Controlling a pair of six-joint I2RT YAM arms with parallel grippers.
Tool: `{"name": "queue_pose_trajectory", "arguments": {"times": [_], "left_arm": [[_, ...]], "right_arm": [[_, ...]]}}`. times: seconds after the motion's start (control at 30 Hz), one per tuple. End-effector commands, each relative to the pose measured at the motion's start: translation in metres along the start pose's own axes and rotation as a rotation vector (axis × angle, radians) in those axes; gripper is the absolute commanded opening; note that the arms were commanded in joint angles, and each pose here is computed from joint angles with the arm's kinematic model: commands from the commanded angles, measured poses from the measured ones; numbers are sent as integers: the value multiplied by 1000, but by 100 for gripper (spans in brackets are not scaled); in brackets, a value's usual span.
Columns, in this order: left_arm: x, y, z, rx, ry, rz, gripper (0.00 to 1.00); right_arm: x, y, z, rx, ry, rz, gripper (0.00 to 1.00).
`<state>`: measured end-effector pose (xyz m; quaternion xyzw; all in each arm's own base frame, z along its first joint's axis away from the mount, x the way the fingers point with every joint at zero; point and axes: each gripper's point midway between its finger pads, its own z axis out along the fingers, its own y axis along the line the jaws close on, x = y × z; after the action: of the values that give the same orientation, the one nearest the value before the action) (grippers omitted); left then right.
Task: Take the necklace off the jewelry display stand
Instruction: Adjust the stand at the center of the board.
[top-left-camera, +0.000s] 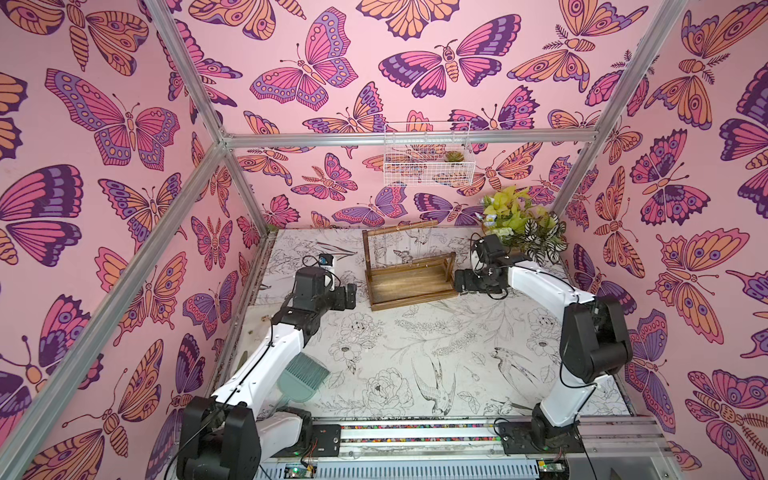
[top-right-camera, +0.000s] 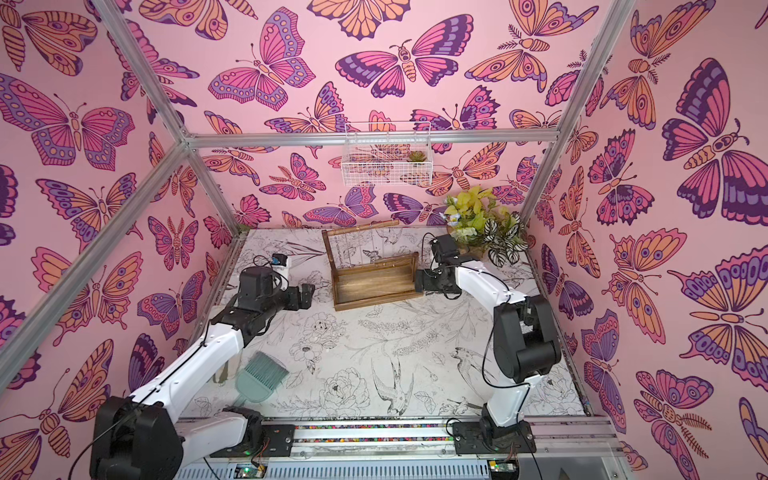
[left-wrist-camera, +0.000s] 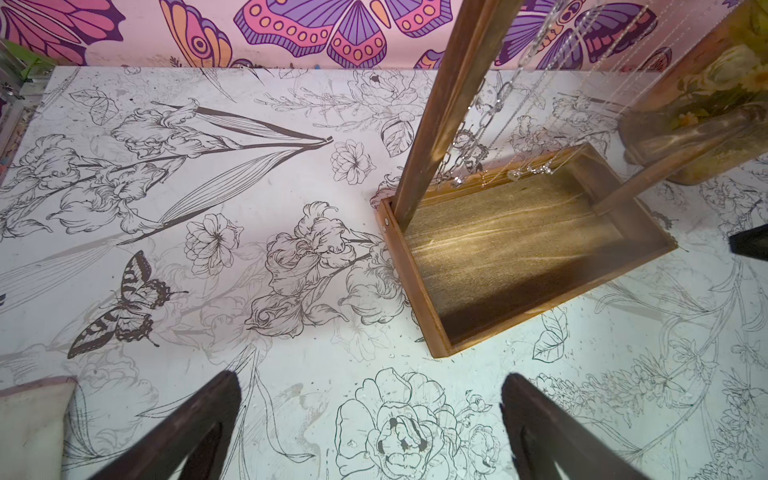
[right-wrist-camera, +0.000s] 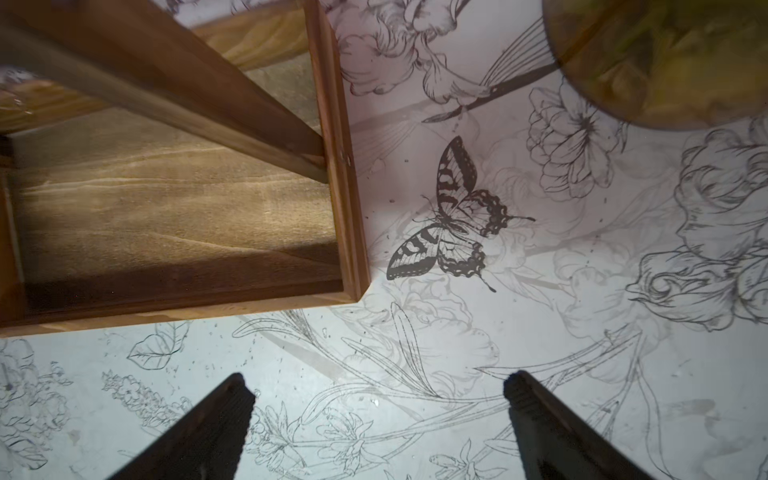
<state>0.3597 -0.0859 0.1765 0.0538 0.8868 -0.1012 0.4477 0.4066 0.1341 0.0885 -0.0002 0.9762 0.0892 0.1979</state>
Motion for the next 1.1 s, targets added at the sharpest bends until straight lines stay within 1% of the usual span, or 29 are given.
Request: {"name": "queue_pose_trajectory", "arguments": {"times": [0.0,0.17,0.3,0.63,1.07], "left_arm": [[0,-3,-6,7,5,-4,100],[2,-4,-7,1,8,0,100],[4,-4,-7,0,10,2,100],[2,-4,-9,-6,4,14,100],[5,-3,-10,-6,10,27,100]], "right_arm": [[-3,7,5,9,0,13,100],[-10,8,22,30,-6,44,100],[-15,4,29,60,-11,70,100],[-9,-5,52,126,53,81,100],[17,-12,48,176,97,76,99]]}}
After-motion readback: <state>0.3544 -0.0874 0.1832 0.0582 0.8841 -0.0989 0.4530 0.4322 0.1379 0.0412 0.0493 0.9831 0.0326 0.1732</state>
